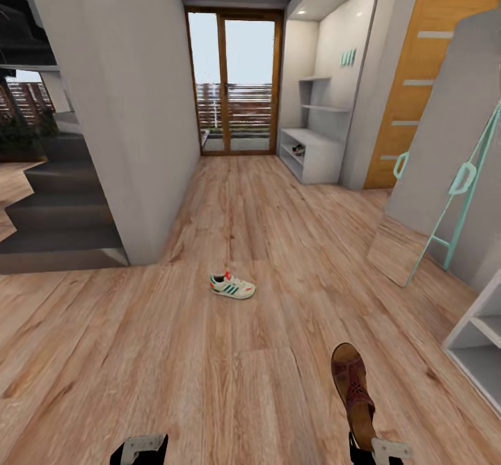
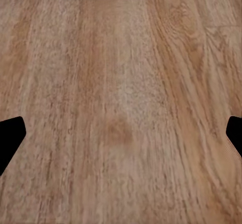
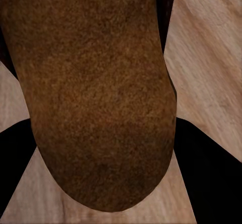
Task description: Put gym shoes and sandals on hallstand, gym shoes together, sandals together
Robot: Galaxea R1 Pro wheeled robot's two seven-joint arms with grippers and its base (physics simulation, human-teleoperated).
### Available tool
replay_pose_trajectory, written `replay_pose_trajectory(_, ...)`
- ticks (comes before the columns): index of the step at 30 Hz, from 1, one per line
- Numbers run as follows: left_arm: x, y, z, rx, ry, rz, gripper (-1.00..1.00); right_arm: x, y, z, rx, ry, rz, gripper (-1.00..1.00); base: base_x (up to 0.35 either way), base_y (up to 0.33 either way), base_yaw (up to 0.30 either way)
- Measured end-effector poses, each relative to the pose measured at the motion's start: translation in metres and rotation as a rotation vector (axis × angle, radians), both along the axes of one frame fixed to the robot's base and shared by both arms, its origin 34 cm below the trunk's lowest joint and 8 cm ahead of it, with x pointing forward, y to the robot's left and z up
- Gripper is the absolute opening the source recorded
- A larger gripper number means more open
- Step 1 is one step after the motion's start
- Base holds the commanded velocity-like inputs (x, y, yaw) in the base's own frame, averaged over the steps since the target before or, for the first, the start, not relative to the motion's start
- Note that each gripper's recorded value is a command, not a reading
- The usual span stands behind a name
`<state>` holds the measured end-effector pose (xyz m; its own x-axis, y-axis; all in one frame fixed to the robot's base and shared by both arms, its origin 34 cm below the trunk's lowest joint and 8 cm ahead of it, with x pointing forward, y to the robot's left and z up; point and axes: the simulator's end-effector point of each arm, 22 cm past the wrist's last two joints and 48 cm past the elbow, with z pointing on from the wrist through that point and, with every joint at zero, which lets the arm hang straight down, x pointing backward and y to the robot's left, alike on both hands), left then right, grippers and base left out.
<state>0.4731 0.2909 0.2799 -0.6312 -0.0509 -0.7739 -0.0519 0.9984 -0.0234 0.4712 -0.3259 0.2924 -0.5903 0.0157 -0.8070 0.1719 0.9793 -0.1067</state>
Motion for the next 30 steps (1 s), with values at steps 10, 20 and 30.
replay_pose_trajectory(10, 0.0000, 0.0000, 0.0002, 0.000, 0.000, 0.000, 1.00, 0.0001, -0.0019, 0.0002, -0.003, 0.001, 0.004, -1.00, 0.284, 0.202, -0.025)
replay_pose_trajectory(20, -0.0001, 0.0000, 0.0001, 0.000, 0.000, 0.000, 1.00, 0.0001, -0.0021, 0.0002, -0.003, 0.001, 0.004, -1.00, 0.284, 0.202, 0.000)
replay_pose_trajectory(30, 0.0005, -0.0001, 0.0008, 0.000, -0.002, -0.001, 1.00, 0.0005, -0.0023, 0.0011, -0.004, -0.002, -0.001, -1.00, 0.284, 0.202, -0.051)
